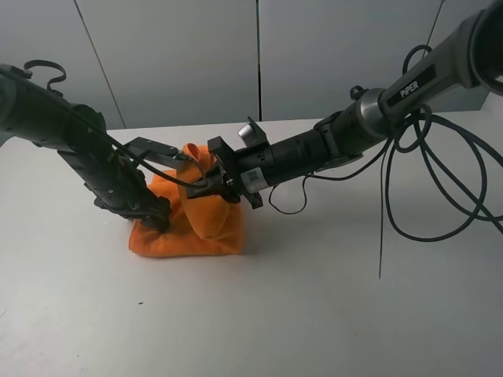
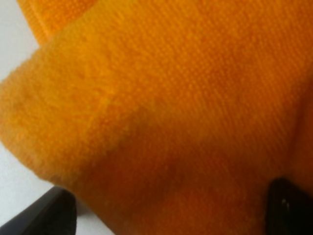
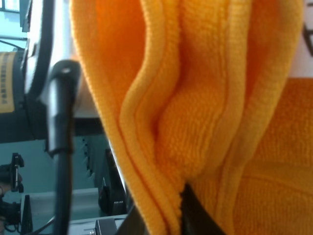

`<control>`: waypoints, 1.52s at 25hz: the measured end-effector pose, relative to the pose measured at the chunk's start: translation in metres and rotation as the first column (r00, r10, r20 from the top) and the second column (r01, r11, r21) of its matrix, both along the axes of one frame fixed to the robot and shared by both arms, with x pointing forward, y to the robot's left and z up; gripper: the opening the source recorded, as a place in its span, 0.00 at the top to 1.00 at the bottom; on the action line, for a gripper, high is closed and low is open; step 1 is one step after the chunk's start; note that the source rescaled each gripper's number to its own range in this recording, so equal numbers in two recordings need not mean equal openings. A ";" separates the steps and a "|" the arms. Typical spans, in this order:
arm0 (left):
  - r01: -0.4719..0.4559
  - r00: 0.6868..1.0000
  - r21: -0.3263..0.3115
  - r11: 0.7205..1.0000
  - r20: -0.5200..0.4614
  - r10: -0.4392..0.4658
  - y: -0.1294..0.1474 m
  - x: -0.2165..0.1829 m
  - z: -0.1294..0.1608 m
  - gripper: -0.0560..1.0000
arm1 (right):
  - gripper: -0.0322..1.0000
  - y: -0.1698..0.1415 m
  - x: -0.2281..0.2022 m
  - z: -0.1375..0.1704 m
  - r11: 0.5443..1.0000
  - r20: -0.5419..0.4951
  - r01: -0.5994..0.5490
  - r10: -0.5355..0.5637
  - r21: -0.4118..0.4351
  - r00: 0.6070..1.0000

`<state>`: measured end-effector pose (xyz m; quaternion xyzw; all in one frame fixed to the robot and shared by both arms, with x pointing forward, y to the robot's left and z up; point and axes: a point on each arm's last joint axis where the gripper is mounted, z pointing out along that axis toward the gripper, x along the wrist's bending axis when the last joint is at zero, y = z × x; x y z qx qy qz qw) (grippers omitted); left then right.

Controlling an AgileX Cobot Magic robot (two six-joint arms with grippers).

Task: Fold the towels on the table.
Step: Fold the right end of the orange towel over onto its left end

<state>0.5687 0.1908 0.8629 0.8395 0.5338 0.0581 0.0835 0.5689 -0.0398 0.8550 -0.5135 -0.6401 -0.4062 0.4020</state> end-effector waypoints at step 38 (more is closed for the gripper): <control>-0.263 0.962 -0.027 0.964 0.065 0.264 0.078 -0.003 0.070 0.00 | 0.92 0.003 0.003 -0.020 1.000 -0.010 0.010 -0.010 -0.008 1.000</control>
